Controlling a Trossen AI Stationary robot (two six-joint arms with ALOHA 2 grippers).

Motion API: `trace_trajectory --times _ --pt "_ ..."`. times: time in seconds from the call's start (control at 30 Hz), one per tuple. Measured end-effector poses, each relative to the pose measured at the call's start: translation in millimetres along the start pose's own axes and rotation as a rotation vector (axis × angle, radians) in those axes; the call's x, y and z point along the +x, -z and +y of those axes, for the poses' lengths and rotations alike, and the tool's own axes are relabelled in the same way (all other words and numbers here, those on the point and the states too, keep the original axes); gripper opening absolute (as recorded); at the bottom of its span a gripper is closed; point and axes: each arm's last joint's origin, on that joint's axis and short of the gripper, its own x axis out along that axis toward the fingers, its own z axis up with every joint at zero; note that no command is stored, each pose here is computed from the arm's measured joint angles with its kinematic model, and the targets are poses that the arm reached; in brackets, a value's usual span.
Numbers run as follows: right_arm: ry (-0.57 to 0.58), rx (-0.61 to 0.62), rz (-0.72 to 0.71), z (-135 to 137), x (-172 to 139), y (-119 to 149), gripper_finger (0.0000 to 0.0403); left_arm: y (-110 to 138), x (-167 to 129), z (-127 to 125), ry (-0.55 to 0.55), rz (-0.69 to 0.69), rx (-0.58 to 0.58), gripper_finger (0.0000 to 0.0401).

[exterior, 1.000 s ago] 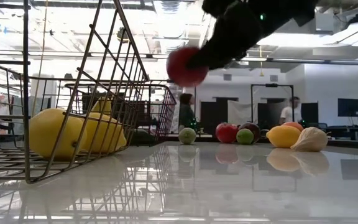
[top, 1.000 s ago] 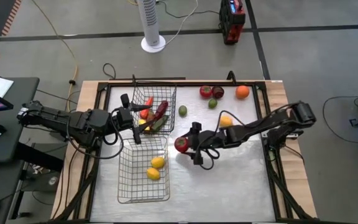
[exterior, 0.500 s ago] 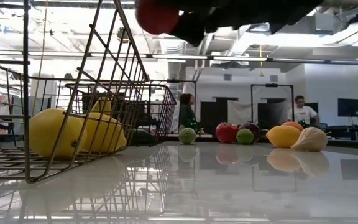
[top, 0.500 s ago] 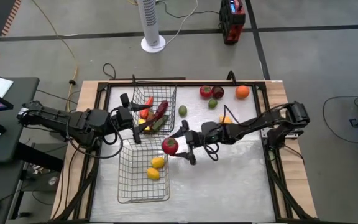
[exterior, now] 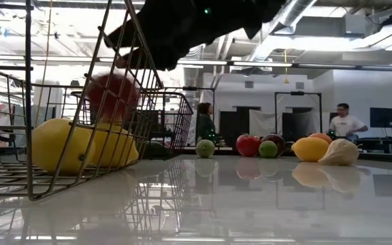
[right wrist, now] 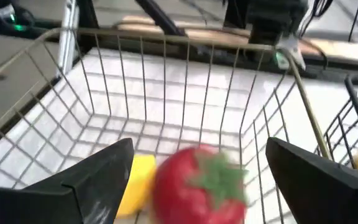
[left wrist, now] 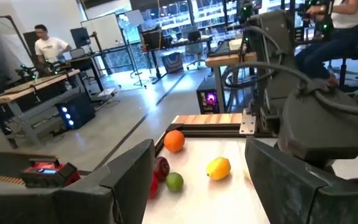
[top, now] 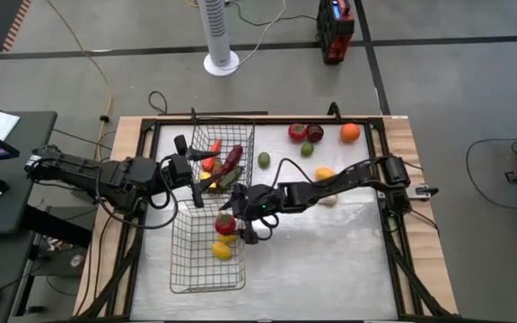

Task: Sort produce into baskets
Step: Put the bottom red tomato into the gold wire basket, then put the white garlic into the black wire basket

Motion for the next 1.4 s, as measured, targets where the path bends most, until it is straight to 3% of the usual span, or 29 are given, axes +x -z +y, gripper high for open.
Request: trace_trajectory --times 0.2,0.47,0.73,0.97,1.1,1.4 --pt "-0.012 -0.051 0.008 1.5 -11.8 -13.9 0.0395 0.5 0.0 -0.1 0.001 0.005 0.003 0.0242" --pt "0.156 -0.002 0.284 -8.4 -65.4 -13.3 0.0394 0.7 0.0 -0.1 0.001 0.006 -0.002 0.0242" --pt "0.448 0.108 0.376 -14.0 -132.5 50.8 0.0381 2.0 -0.1 -0.3 0.002 0.018 -0.006 0.0242" --pt "0.426 0.13 0.634 -0.4 -184.1 100.8 0.038 0.7 0.0 0.2 -0.007 0.008 -0.011 0.0242" --pt "0.506 0.208 0.76 -3.5 -200.9 116.2 0.038 -0.8 0.0 0.4 -0.01 -0.006 -0.018 0.0242" --pt "0.62 0.308 0.766 4.5 -212.7 146.0 0.038 2.1 0.0 -0.1 -0.006 0.02 -0.005 0.0242"
